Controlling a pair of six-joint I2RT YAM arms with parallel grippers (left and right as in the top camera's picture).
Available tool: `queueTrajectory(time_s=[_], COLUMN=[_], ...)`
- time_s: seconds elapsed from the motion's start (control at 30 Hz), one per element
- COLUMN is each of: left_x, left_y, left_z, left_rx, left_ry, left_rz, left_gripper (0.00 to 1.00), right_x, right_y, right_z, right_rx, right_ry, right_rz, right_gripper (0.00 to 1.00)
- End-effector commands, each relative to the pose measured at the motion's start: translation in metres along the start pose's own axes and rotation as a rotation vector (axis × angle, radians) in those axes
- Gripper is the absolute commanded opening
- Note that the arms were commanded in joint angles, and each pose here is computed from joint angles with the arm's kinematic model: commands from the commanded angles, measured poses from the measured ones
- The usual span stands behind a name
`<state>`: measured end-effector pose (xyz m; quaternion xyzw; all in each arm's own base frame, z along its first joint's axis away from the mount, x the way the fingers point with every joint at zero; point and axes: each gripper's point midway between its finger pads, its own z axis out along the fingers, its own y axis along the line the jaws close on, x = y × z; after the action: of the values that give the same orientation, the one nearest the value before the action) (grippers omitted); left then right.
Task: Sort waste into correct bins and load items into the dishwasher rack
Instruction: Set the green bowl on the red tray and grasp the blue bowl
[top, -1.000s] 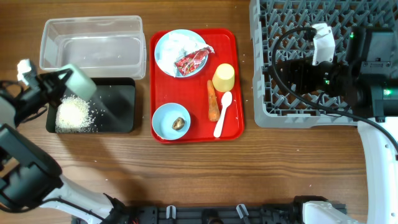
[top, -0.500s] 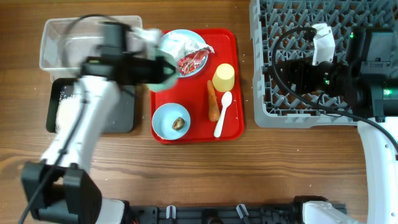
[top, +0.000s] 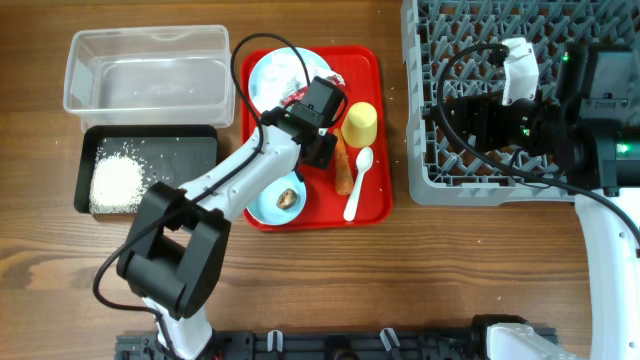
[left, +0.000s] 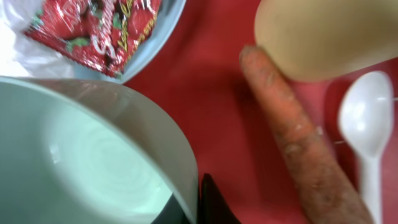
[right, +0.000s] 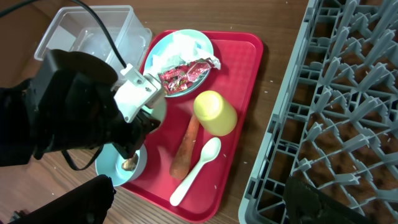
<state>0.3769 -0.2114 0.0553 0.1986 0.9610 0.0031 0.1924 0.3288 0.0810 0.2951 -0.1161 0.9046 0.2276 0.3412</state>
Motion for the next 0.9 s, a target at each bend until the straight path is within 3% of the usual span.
queueTrajectory(time_s=[0.0,0.07,0.13,0.17,0.37,0.5,0.6,0.77,0.87], left_x=[-0.001,-0.001,-0.003,-0.004,-0.001,0.03,0.044,0.064,0.073], left_y=[0.006,0.006,0.007,0.008,-0.004,-0.025,-0.029,-0.04,-0.023], left_z=[0.001,0.001,-0.007,-0.013,-0.057,-0.062,-0.06,-0.043,-0.032], left_rx=[-0.034,-0.033,-0.034,-0.035,0.06,0.159,0.143,0.133,0.028], left_ry=[-0.003,-0.004,0.0,0.008,0.077,0.235,0.285,0.306,0.295], left_rz=[-0.004,-0.005,-0.004,-0.003,-0.079,-0.266,-0.329,-0.303,-0.346], left_gripper=[0.24,0.56,0.7,0.72,0.69,0.52,0.47,0.46,0.47], right_x=[-0.005,-0.005,-0.006,-0.006,-0.001,0.004,0.005,0.005,0.005], right_y=[0.0,0.0,-0.001,-0.001,-0.008,-0.014,-0.015,-0.015,-0.015], right_z=[0.0,0.0,0.001,0.002,0.015,0.026,0.028,0.028,0.028], right_rx=[0.003,0.003,0.003,0.003,0.0,-0.003,-0.003,-0.003,-0.003], right_ry=[-0.006,-0.006,-0.006,-0.003,0.037,0.073,0.079,0.082,0.081], right_rz=[0.0,0.0,0.0,0.002,0.025,0.047,0.05,0.051,0.051], right_gripper=[0.91,0.91,0.91,0.91,0.91,0.91,0.91,0.91,0.91])
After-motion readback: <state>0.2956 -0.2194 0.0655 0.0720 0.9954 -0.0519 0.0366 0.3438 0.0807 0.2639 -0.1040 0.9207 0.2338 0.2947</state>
